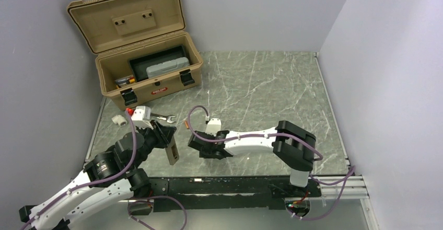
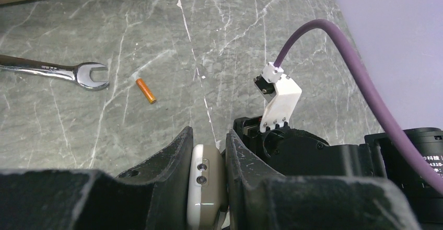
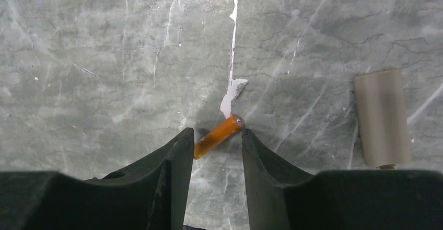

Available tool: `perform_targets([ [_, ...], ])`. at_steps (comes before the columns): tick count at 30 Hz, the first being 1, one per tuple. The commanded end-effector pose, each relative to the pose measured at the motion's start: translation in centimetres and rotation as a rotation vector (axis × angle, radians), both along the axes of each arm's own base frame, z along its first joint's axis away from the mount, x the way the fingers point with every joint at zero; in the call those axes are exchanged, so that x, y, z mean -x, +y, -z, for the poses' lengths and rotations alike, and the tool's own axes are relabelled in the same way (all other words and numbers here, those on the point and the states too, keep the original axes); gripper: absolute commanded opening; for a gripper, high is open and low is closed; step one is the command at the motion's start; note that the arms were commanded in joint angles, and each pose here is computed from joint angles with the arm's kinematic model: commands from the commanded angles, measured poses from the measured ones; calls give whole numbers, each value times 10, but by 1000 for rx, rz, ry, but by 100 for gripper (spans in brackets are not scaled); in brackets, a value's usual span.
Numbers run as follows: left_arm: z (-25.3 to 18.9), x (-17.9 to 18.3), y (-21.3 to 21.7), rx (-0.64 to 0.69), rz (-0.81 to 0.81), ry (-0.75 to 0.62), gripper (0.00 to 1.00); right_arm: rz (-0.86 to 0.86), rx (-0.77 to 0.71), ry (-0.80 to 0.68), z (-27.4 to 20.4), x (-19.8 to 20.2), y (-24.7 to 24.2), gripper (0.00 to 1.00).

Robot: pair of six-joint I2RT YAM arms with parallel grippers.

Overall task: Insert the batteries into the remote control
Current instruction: Pick up the battery from the center of the board.

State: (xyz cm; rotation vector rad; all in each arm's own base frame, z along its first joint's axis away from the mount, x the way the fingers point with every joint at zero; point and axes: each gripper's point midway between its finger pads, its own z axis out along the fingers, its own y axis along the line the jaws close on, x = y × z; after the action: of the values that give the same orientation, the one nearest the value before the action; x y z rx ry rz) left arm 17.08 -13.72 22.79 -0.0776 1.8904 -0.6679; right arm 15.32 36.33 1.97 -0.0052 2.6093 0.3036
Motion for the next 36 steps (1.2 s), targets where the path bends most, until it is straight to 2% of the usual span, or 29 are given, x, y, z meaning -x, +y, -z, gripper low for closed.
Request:
perform_targets([
  [1,-13,0,0,43,-2,-21,0,-7,12,-10,-2,-4,4,38],
  [6,-10,0,1,45,-7,-19,0,-22,36,-2,3,-1,-2,25],
  [9,-9,0,1,41,-6,-16,0,-40,52,0,5,1,-5,22],
  [16,-7,-1,1,40,-12,-15,0,-142,130,4,9,3,-8,20],
  [21,-7,0,1,39,-9,-14,0,-199,193,13,17,4,-15,25],
  [30,-8,1,4,34,-13,-15,0,-199,229,-1,18,-2,-14,29],
  [36,-9,1,5,33,-18,-17,0,-185,225,0,18,-6,-14,22],
])
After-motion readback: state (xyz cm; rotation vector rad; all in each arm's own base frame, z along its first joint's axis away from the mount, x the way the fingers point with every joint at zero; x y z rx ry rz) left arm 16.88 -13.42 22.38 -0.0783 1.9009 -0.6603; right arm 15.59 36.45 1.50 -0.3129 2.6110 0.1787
